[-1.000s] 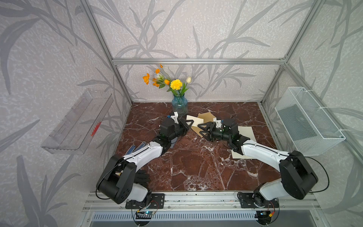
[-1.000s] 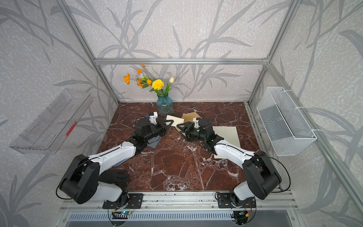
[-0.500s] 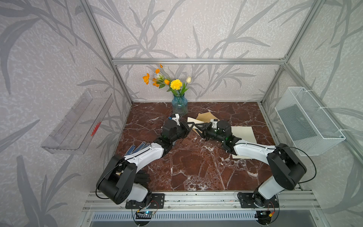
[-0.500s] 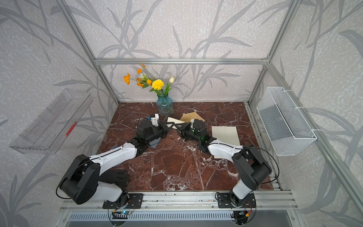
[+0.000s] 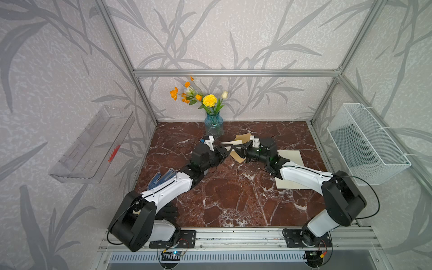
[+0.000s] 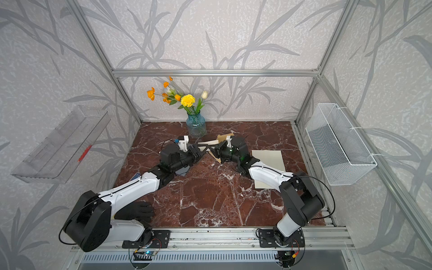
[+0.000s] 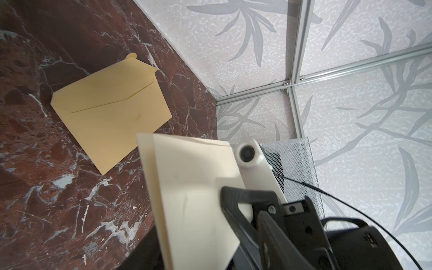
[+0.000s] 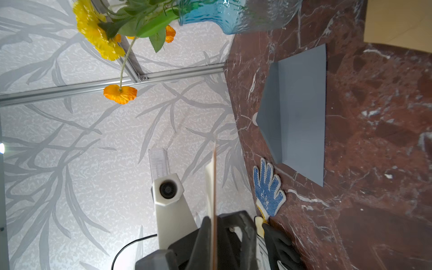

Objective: Fold the letter paper in half and place it into the envelope
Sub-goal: Fold the letter paper.

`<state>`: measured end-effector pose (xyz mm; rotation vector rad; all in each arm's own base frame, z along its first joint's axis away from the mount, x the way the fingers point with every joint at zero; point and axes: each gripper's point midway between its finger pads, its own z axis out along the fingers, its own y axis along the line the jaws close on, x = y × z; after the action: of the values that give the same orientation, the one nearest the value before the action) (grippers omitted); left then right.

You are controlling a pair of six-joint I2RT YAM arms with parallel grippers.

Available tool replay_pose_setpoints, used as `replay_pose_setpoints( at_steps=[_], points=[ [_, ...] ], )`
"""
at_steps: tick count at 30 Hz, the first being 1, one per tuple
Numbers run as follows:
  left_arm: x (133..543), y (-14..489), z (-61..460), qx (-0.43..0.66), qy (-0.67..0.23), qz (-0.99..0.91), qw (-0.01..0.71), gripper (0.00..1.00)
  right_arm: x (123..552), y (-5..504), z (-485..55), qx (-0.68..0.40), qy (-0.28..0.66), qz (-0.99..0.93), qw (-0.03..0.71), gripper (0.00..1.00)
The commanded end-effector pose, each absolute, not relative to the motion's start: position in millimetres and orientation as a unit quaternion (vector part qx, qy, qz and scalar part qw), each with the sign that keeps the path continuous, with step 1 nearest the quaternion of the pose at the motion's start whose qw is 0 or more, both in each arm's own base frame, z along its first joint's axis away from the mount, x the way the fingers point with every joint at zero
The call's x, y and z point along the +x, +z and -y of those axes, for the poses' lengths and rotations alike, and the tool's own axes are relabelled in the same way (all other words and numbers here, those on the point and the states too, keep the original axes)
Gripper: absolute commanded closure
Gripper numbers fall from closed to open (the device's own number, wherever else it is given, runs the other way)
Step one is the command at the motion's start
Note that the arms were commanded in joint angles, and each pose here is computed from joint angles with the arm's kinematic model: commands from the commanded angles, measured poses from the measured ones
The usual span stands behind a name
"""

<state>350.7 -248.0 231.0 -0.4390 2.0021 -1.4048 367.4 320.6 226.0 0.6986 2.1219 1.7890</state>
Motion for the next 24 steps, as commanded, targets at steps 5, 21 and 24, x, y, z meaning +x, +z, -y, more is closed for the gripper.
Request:
replay_pose_setpoints(
  at_steps=[5,21,24],
  points=[
    [346,242,230,-0.148,-0.542,-0.758,0.331,0.50,365,244,-315,0.138,0.660,-0.733,0.094,0.97],
    [352,237,237,-0.138,-0.564,-0.755,0.304,0.65,360,251,-330,0.086,0.688,-0.719,0.050,0.97],
    [354,234,236,-0.140,-0.562,-0.756,0.304,0.65,356,253,-330,0.079,0.689,-0.719,0.044,0.97]
  ],
)
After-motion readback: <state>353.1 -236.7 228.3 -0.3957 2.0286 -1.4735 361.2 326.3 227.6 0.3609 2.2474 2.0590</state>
